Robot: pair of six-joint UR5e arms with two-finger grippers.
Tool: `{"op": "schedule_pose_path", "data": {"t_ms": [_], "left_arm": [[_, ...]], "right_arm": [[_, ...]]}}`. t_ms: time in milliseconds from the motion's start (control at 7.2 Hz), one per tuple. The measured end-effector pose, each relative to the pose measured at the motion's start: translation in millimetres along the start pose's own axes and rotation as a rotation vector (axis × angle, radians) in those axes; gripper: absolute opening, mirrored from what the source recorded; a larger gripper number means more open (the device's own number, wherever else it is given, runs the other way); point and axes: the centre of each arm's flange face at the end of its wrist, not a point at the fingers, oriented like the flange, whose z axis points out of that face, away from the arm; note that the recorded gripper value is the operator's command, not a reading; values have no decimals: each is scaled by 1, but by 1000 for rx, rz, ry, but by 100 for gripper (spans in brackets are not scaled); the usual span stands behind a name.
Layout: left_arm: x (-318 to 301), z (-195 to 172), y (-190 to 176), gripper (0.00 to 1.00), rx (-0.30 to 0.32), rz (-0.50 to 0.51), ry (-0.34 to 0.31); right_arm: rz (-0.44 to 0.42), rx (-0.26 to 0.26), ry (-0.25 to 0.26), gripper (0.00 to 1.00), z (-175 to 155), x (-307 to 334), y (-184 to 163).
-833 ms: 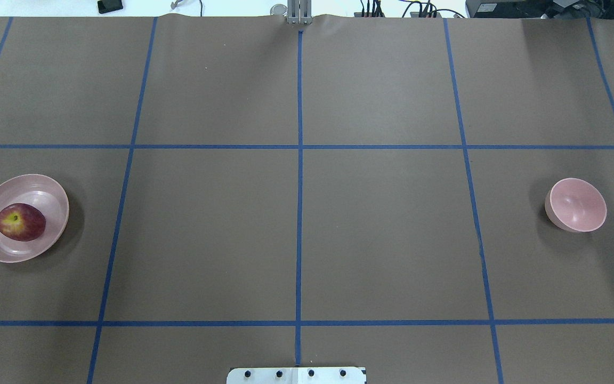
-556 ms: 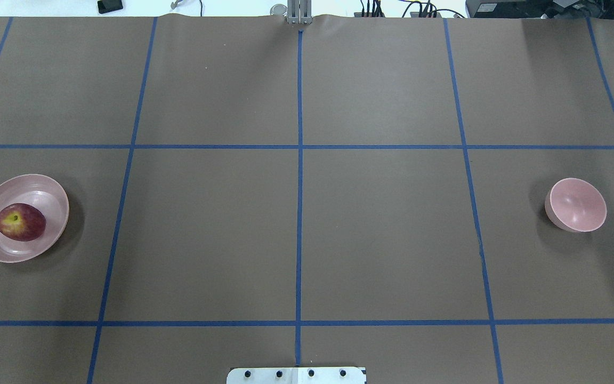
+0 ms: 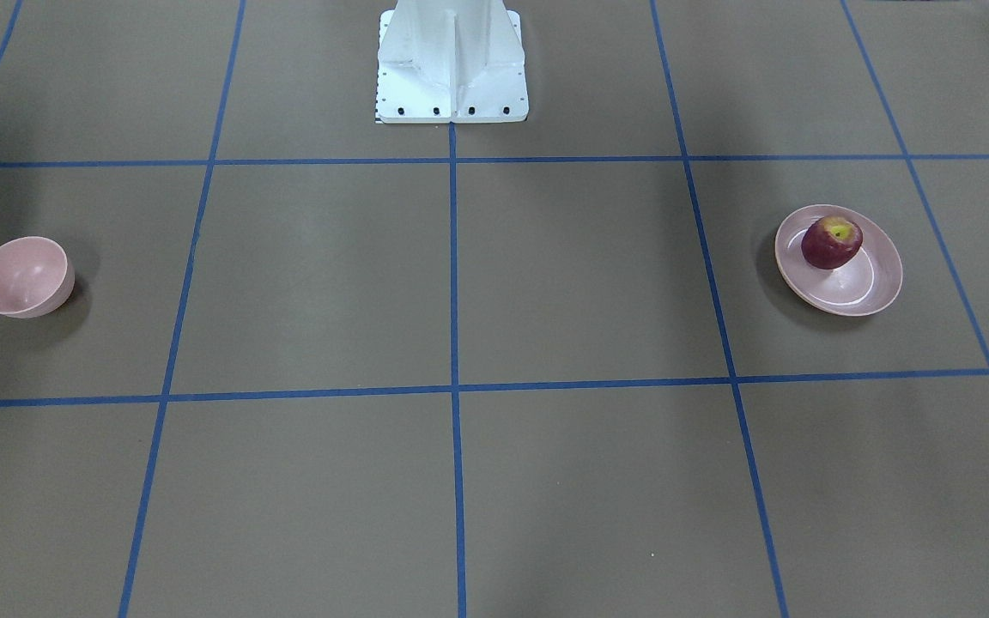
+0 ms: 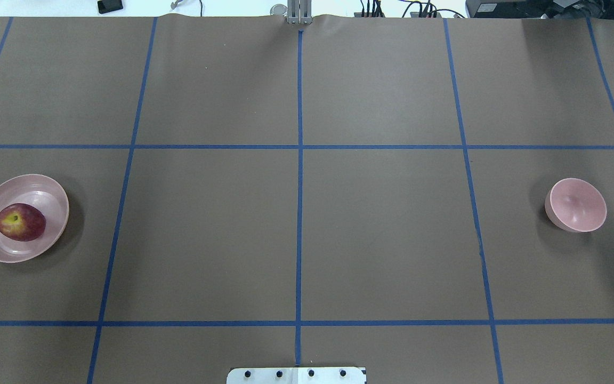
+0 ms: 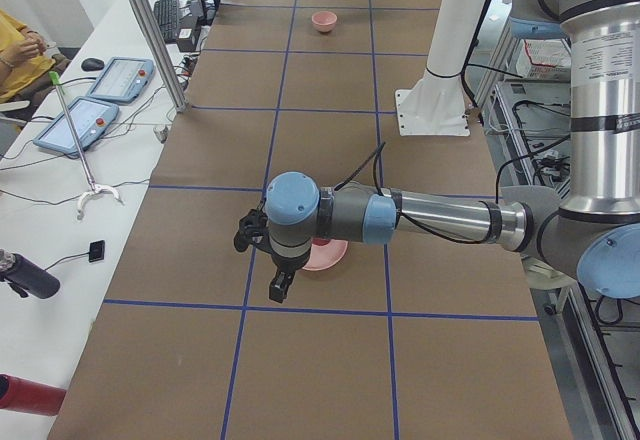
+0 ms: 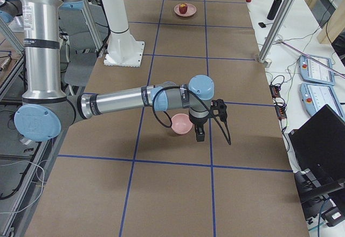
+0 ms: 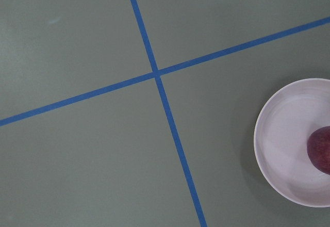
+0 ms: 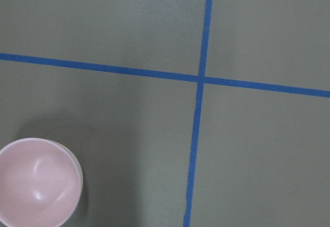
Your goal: Move apple from plate to bowl
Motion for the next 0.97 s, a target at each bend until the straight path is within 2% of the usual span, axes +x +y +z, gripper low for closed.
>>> {"op": "schedule_pose_path", "data": {"t_ms": [417, 694, 972], "left_arm": [[0, 3, 0, 98, 13, 5, 36], [-2, 8, 2, 98, 33, 30, 36], [0, 16, 2, 98, 25, 41, 40]], "right_arm": [[-5, -27, -21, 100, 14, -16, -5], [11, -59, -27, 100, 48, -43, 0], [33, -11, -10, 90, 96, -61, 32]]}}
